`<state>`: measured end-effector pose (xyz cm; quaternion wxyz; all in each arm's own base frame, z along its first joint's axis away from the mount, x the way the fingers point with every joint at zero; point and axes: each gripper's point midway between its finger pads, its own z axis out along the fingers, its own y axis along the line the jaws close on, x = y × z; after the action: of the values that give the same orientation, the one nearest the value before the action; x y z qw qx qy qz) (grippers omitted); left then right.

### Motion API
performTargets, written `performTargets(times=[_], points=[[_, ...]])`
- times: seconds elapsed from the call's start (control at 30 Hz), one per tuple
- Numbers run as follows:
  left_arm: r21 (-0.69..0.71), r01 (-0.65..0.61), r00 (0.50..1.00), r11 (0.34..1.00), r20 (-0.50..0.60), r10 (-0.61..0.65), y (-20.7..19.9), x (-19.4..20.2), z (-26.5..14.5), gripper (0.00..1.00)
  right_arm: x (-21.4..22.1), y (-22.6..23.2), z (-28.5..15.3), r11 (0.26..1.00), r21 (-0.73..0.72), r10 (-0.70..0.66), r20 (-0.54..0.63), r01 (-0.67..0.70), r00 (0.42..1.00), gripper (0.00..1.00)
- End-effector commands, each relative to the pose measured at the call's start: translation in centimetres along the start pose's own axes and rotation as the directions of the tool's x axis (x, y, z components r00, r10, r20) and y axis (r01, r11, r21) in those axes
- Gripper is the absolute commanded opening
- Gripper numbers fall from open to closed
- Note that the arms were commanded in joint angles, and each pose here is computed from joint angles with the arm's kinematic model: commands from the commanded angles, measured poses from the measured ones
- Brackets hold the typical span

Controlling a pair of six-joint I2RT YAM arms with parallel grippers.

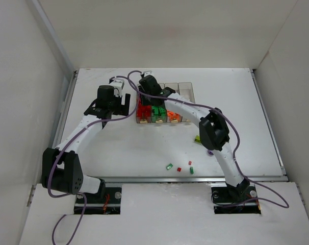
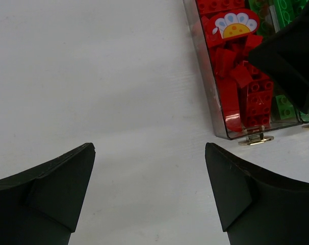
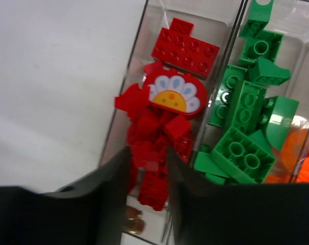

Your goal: Sort the legos into containers by color

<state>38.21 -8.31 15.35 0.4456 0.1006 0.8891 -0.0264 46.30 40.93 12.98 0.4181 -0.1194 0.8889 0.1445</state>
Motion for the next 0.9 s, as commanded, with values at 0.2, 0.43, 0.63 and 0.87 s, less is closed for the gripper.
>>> performTargets(times=[0.2, 0.43, 0.63, 0.87], points=[[-0.001, 0.003, 0.998, 1.0, 0.069, -0.003, 0.3, -1.6, -1.0, 0.87, -5.2, 1.2, -3.3, 0.998, -0.066, 0.027, 0.104, -0.02, 0.994, 0.68], [0.166, -0.056, 0.997, 0.984, 0.067, 0.046, -2.5, -2.2, -1.5, 0.83, -6.1, -1.4, -9.2, 0.999, -0.016, 0.043, 0.118, -0.042, 0.992, 0.75], [0.264, -0.16, 0.987, 0.951, 0.069, 0.147, -5.8, -1.7, -1.8, 0.79, 4.2, -6.7, -15.7, 0.991, 0.072, 0.114, -0.044, -0.111, 0.992, 0.83], [0.329, -0.165, 0.986, 0.93, 0.032, 0.164, -8.4, -0.5, -0.7, 0.78, 19.2, -11.2, -21.4, 0.927, 0.204, 0.357, -0.237, -0.314, 0.903, 0.79]])
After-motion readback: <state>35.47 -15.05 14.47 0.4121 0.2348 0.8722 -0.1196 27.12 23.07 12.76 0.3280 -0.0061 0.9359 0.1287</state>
